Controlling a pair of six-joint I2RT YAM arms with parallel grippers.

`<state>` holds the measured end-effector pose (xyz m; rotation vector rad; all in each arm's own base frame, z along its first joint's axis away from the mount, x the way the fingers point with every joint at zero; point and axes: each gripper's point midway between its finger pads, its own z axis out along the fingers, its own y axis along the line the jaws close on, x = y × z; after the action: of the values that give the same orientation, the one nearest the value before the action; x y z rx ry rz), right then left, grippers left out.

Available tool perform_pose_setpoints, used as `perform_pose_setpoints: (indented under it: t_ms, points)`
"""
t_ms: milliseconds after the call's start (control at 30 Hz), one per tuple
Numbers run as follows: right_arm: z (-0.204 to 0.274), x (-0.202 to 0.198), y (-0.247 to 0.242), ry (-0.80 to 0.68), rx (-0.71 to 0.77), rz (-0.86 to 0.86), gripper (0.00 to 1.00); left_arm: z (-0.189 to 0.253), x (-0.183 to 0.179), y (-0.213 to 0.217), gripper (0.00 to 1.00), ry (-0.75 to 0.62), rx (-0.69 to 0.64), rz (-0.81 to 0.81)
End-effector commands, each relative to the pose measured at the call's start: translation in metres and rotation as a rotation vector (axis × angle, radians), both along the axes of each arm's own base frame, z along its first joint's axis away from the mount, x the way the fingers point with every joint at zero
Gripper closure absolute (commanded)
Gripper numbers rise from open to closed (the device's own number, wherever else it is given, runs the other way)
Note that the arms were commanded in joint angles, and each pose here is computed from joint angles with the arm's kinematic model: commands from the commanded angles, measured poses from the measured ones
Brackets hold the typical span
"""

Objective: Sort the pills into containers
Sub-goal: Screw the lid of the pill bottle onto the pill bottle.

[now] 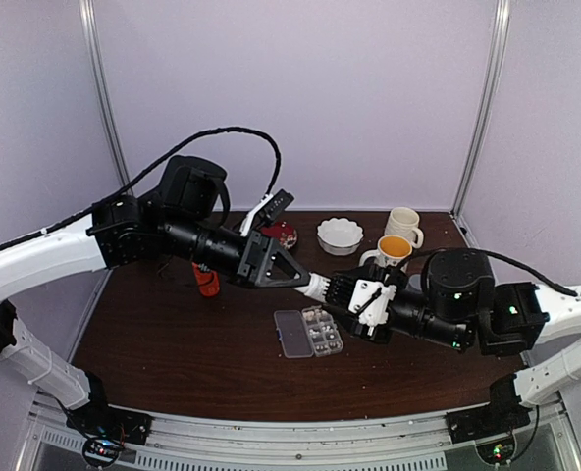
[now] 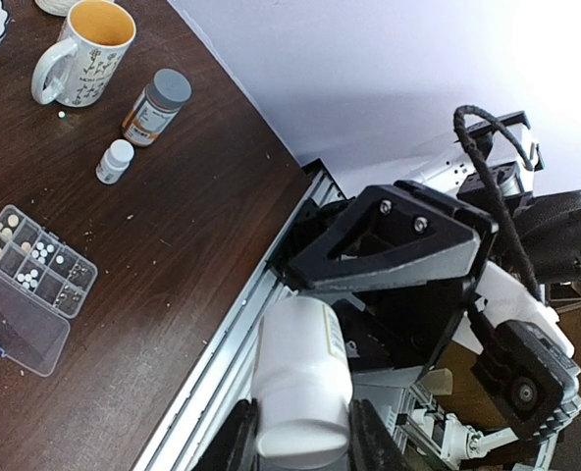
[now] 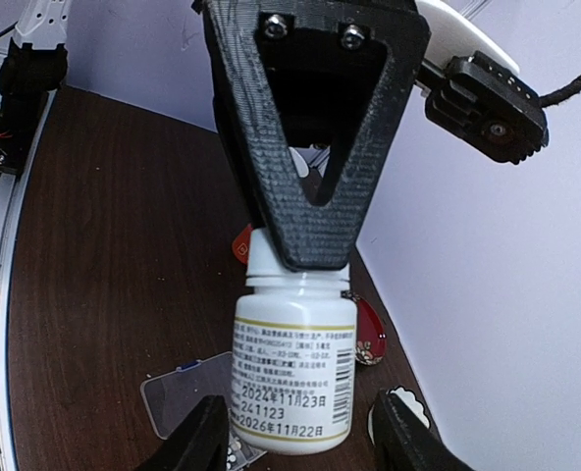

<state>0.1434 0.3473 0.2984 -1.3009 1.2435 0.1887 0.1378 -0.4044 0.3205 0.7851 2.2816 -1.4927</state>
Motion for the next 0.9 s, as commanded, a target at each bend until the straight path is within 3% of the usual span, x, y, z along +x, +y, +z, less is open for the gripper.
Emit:
perform_pose_setpoints:
  t_ms: [0,367,667,867]
  points:
    - [0.017,0.003,0.004,-0.022,0.041,-0.029,0.52,0.013,0.002,-0.002,1.0,-0.006,-0.058,0.002]
    - [0.015,0.004,0.007,-0.024,0.037,-0.039,0.65,0.013,0.002,-0.004,1.0,0.0,-0.062,0.0]
    - [0.016,0.0,0.008,0.014,0.046,-0.024,0.84,0.011,0.001,-0.004,1.0,-0.011,-0.062,-0.012]
    - [0.022,-0.013,0.01,0.097,0.087,0.054,0.97,0.024,-0.015,-0.01,1.0,-0.174,-0.142,-0.167]
